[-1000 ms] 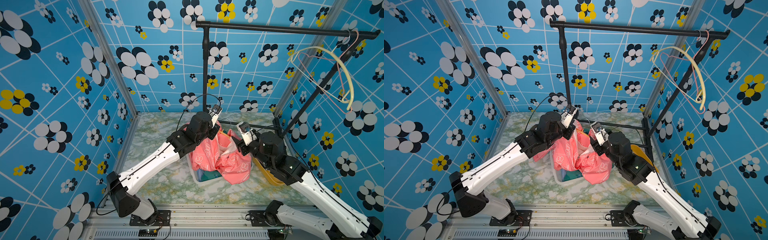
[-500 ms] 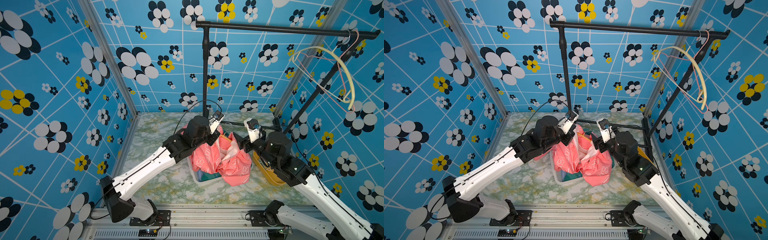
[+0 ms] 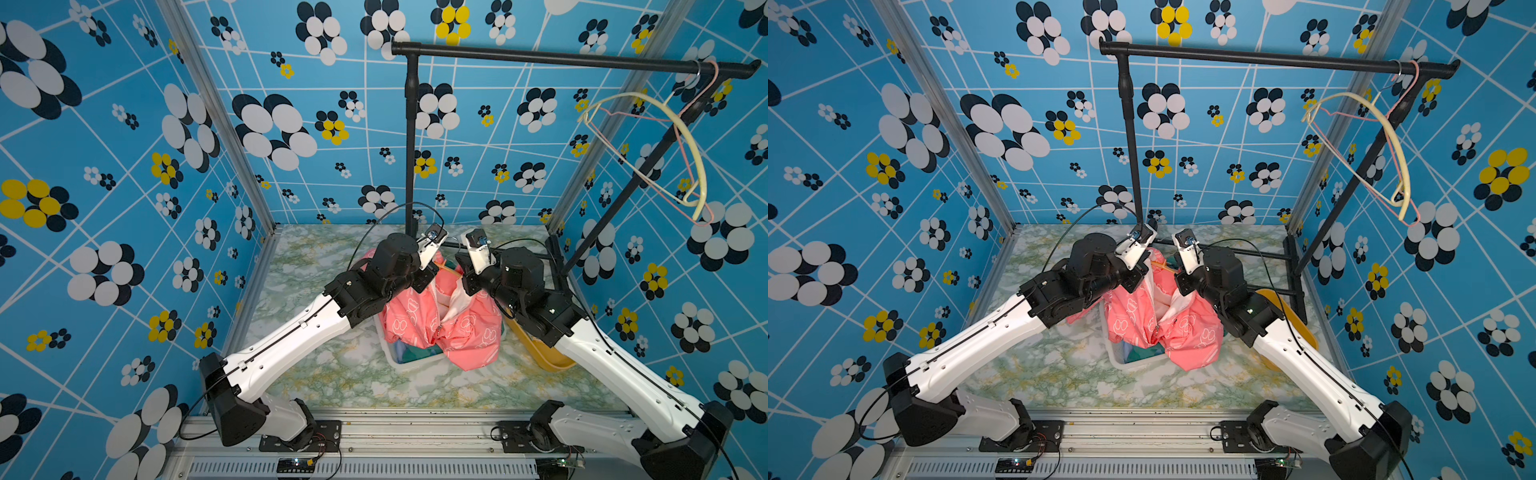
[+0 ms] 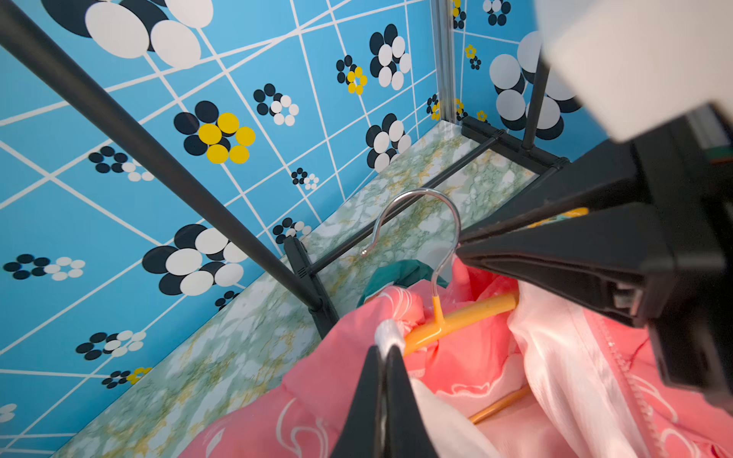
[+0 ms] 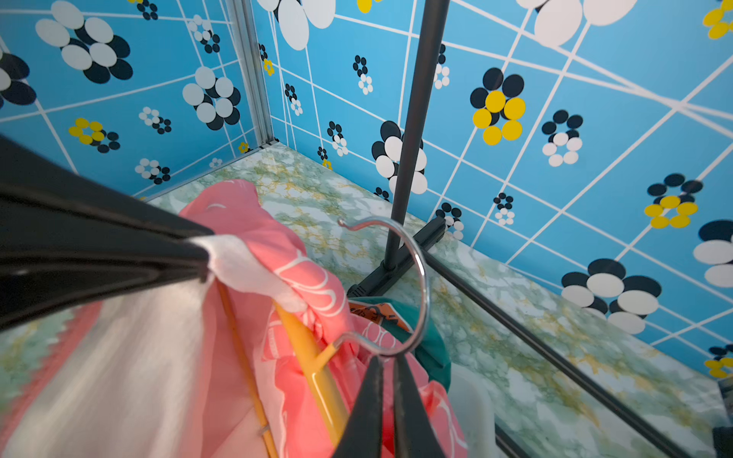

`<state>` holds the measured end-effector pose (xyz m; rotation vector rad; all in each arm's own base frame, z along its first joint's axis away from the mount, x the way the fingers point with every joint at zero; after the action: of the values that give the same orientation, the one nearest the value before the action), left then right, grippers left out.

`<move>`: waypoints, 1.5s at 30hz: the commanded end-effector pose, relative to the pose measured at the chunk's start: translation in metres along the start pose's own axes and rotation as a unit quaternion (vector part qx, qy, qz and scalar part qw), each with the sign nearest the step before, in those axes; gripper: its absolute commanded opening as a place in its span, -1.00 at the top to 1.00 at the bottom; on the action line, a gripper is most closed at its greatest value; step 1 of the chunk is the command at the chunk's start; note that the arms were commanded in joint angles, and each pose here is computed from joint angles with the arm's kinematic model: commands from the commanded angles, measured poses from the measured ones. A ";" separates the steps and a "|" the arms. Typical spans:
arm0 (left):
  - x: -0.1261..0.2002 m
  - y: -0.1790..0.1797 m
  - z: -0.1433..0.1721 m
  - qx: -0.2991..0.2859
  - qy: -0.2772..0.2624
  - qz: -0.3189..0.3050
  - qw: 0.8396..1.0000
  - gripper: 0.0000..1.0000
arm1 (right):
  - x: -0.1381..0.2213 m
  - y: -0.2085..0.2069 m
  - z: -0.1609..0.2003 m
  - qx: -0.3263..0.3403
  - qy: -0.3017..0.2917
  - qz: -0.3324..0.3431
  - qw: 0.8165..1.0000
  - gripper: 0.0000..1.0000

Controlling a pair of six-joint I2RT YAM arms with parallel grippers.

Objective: Remove the clothespins securing jackets to the hanger
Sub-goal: Remove the jacket from the hanger.

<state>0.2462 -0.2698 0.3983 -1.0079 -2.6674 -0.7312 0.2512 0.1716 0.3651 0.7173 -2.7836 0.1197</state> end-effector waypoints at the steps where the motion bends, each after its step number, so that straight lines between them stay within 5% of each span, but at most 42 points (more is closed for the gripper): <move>1: 0.005 0.016 -0.002 -0.017 0.007 -0.064 0.998 1.00 | 0.018 -0.001 -0.028 0.001 -0.049 -0.014 0.999 1.00; 8: 0.002 0.061 -0.006 0.005 0.014 -0.123 0.992 1.00 | 0.032 -0.001 -0.020 0.000 -0.044 -0.025 0.999 1.00; 15: 0.009 0.037 -0.003 -0.016 0.009 -0.083 0.996 1.00 | 0.026 0.004 -0.026 0.011 -0.041 -0.055 0.998 0.18; 23: 0.031 0.028 0.000 -0.011 -0.012 -0.058 0.998 1.00 | 0.003 0.014 -0.029 0.010 -0.019 -0.102 0.995 0.00; 33: 0.030 0.016 0.002 -0.038 -0.006 -0.035 0.999 1.00 | -0.014 0.024 -0.033 -0.006 -0.017 -0.155 0.988 0.17; 35: 0.028 0.015 0.002 -0.042 -0.003 -0.039 0.998 1.00 | -0.015 0.027 -0.035 -0.009 -0.017 -0.169 0.985 0.39; 38: 0.028 0.017 0.003 -0.043 -0.002 -0.050 0.998 1.00 | -0.015 0.028 -0.034 -0.012 -0.011 -0.174 0.985 0.98; 45: 0.013 0.040 0.009 -0.051 0.042 -0.149 0.987 1.00 | 0.006 0.018 -0.035 0.004 -0.022 -0.128 0.992 1.00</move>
<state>0.2455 -0.2396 0.4030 -0.8024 -2.6999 -0.9149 0.2556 0.2049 0.3833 1.1410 -2.6105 0.0366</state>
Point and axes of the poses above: each gripper's point midway between its finger pads, its own x axis back along the fingers, its own y axis along the line the jaws close on, z = x × y, the point moved 9 cm from there along x, back along the fingers, and after that the axes turned 9 degrees about -x, right-handed, at the moved point
